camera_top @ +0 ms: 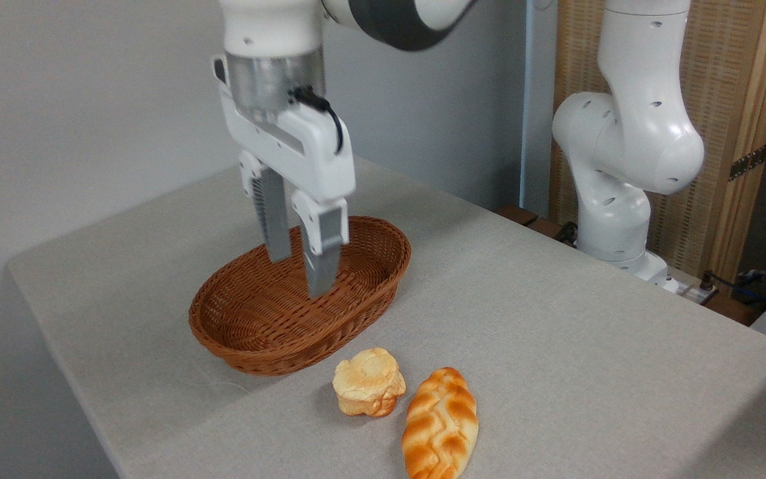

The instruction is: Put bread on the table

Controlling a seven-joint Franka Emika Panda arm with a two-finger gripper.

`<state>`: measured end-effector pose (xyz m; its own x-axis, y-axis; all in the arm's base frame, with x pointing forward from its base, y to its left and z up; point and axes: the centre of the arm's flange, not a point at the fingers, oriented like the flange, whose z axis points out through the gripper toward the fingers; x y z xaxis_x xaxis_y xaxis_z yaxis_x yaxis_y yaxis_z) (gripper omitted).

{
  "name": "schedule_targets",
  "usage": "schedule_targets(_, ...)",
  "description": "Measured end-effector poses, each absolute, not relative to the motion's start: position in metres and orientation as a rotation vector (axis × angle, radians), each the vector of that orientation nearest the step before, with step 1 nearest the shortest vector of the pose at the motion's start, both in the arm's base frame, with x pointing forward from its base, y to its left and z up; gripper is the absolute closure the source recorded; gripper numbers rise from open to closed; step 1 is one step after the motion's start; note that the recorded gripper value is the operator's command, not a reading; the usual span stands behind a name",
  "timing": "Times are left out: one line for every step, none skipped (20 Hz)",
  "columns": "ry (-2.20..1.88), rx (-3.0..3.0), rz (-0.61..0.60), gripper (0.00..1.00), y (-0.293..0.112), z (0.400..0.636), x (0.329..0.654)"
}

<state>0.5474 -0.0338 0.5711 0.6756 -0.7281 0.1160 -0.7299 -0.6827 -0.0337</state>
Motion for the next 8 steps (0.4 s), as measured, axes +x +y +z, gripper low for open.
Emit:
schedule_targets(-1.231,2.87,0.21,0.0,-0.041,0.579,0.548)
schedule_targets(-1.214,2.88,0.233,0.0,-0.046,0.587,0.549)
schedule_targets(-1.207,2.884,0.249,0.0,-0.051,0.592,0.549)
schedule_targets(-1.204,2.885,0.259,0.0,-0.058,0.596,0.549)
schedule_targets(-1.205,2.884,0.263,0.0,-0.062,0.597,0.549)
schedule_targets(-1.208,2.883,0.272,0.0,-0.07,0.6,0.548)
schedule_targets(-1.21,2.882,0.277,0.0,-0.074,0.602,0.548)
schedule_targets(-1.212,2.881,0.284,0.0,-0.079,0.604,0.547)
